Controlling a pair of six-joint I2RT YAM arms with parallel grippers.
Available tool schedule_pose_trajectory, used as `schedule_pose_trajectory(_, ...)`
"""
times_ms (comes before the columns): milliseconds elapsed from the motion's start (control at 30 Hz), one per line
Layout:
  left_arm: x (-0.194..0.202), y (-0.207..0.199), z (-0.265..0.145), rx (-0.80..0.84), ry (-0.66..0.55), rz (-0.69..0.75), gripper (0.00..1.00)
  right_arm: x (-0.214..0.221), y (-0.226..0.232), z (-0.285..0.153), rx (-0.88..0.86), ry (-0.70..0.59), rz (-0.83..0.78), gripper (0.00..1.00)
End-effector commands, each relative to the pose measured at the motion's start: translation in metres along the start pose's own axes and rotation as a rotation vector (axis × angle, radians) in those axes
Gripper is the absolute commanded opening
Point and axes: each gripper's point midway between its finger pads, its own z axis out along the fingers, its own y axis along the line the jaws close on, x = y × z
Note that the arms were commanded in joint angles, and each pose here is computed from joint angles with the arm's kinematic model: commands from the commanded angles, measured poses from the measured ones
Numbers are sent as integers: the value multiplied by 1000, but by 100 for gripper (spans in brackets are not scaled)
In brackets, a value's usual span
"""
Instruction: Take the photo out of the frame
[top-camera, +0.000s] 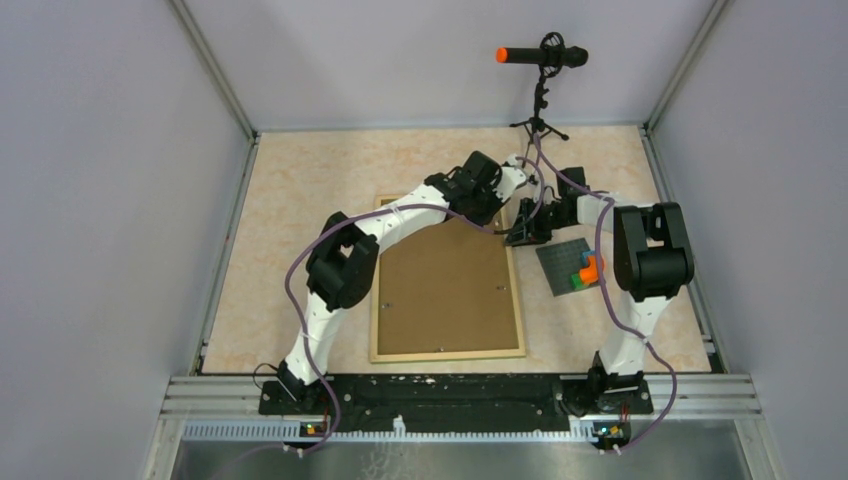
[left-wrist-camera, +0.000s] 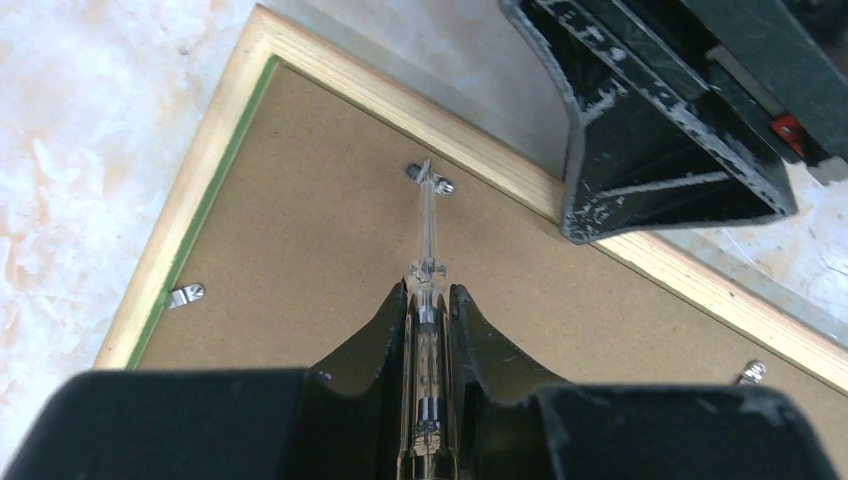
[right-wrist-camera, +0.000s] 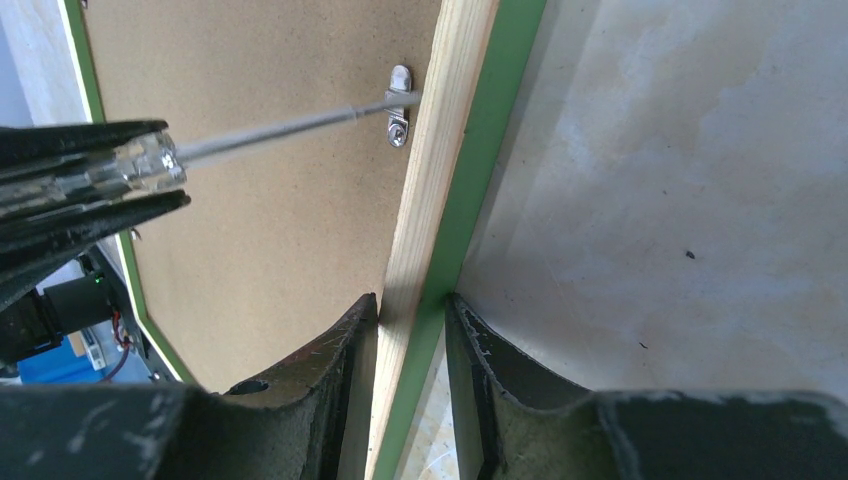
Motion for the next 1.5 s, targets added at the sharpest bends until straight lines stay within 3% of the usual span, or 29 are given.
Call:
schedule_pose_trajectory(0,-2,25,5,-138,11,-26,0,1,-15,5,47,11,2,31)
schedule_pose_trajectory(167,1,31,2,-176,28,-25,0,1,-16,6,49,13,3,31)
schedule_pose_trajectory(667,-23,13,-10,-68,-58,5,0,3,-17,7,49,22,6,31)
schedule_pose_trajectory(1200,-6,-1,6,-16,10,56,0,3,-18,7,51,25,7,31)
schedule_pose_trajectory(1467,7,-7,-7,2,61,73,0,2,-19,7,57,23,6,31)
